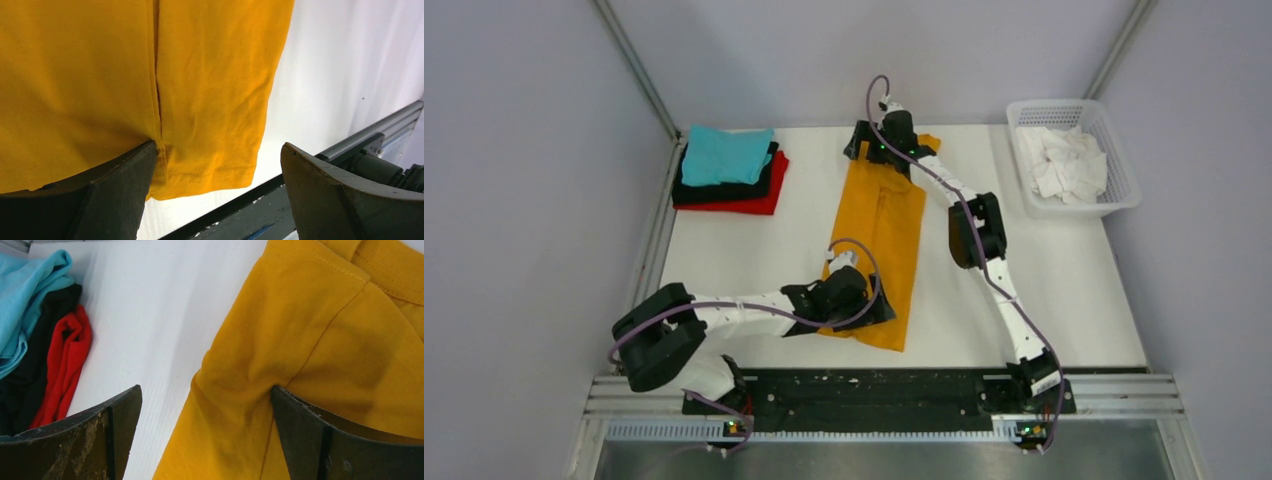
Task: Fold and stack the t-shirts
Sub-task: Rotate the tshirt 90 degrees
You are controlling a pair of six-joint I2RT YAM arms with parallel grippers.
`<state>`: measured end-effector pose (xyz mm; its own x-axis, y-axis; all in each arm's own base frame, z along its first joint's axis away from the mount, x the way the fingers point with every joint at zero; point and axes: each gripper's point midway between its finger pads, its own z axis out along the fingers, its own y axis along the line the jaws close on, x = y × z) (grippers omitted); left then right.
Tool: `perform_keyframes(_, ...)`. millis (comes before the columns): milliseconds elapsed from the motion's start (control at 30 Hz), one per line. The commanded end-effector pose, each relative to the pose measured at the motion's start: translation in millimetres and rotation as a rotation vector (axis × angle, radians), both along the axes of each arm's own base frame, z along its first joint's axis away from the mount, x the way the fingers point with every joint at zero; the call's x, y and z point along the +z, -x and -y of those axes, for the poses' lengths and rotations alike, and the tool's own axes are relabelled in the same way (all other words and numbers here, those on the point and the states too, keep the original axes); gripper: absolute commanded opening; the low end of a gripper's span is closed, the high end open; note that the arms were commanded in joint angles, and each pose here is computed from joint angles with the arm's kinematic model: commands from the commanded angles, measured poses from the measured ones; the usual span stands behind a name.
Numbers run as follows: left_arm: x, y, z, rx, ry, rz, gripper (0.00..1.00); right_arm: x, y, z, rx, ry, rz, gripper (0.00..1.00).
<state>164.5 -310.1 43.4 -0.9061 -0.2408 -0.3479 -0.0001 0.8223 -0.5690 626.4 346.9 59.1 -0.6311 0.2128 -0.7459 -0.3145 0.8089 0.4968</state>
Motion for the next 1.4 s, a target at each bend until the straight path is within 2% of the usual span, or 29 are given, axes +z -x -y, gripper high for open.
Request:
perform_keyframes(0,-4,9,23,-0.098,0.055,-0.013,0.99,-41,38,-13,0.084,0.055,-0.136,0.99)
perform_keyframes(167,-2,5,29,-0.116,0.044,-0.002,0.99,-36,44,-18,0.154,0.061,-0.115,0.99)
perform_keyframes(367,26,-10,53,-0.162,0.070,0.070,0.99,-4,53,-30,0.250,0.015,-0.073,0.99)
perform_keyframes(500,39,-11,50,-0.186,0.042,0.087,0.99,24,53,-25,0.270,0.056,-0.010,0.99)
perform_keyframes(633,54,-16,29,-0.158,-0.017,0.147,0.99,54,59,-19,0.284,0.100,0.035,0.99)
perform_keyframes(800,57,-16,-22,-0.083,-0.154,0.200,0.99,80,65,-4,0.266,0.155,0.080,0.99)
perform_keyframes(933,54,-13,-58,-0.020,-0.210,0.229,0.99,79,68,14,0.216,0.222,0.077,0.99)
perform_keyframes(1067,45,-16,-93,0.084,-0.233,0.233,0.99,61,73,31,0.186,0.237,0.014,0.99)
perform_keyframes(1200,41,-18,-109,0.136,-0.213,0.234,0.99,46,73,53,0.142,0.287,-0.025,0.99)
perform_keyframes(1367,36,-19,-112,0.147,-0.196,0.225,0.99,46,52,82,0.022,0.332,-0.001,0.99)
